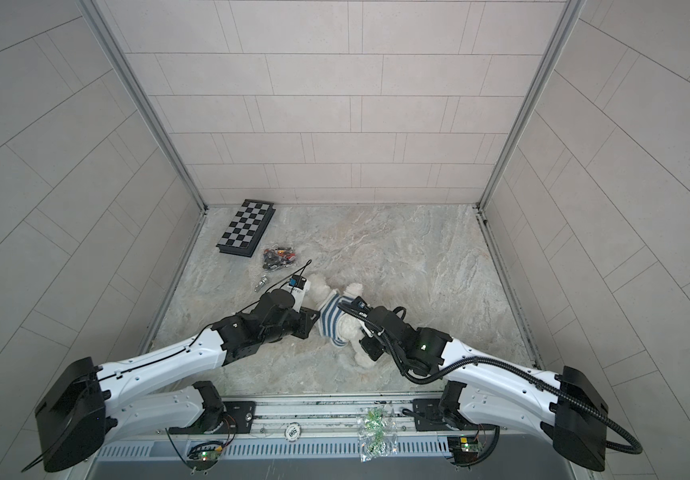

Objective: Dress the teddy bear

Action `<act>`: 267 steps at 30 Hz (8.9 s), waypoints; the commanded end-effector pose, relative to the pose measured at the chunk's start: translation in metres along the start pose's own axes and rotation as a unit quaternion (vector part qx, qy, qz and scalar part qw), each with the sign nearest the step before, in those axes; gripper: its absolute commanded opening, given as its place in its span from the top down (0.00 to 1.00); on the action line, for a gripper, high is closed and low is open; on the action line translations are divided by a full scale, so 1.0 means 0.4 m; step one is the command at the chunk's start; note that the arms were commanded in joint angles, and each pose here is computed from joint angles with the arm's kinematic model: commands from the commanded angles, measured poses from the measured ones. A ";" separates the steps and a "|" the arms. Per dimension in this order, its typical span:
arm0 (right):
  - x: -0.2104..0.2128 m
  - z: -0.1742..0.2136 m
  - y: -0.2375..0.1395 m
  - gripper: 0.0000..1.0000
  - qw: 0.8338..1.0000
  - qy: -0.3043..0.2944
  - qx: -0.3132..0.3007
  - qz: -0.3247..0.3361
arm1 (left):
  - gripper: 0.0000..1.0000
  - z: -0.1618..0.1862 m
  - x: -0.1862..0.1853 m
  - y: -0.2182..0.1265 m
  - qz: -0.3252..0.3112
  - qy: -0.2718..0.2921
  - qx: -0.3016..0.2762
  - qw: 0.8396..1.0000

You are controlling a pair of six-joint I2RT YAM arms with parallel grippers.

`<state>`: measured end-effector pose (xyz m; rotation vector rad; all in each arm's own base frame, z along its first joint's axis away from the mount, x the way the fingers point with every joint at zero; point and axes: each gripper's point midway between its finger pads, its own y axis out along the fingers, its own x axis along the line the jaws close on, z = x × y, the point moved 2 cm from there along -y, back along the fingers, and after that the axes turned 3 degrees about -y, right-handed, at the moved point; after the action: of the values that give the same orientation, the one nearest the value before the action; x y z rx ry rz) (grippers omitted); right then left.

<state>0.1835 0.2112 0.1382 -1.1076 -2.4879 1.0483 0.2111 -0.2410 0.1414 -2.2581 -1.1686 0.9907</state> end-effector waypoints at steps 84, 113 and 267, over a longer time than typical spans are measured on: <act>0.002 -0.060 -0.059 1.00 0.997 -0.040 -0.067 -0.020 | 0.91 -0.136 -0.060 -0.001 -0.018 0.017 -0.042 0.999; 0.013 -0.066 -0.077 1.00 0.994 -0.048 -0.094 -0.034 | 1.00 -0.116 0.087 -0.021 -0.074 -0.005 -0.051 0.996; -0.091 -0.070 -0.083 0.57 0.986 0.034 -0.163 0.020 | 0.99 -0.250 -0.006 0.051 -0.060 -0.008 -0.097 0.993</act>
<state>0.2024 0.1899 0.1882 -1.2640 -2.7106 0.6473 0.3021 -0.2570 0.1864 -2.2559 -1.3945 0.9183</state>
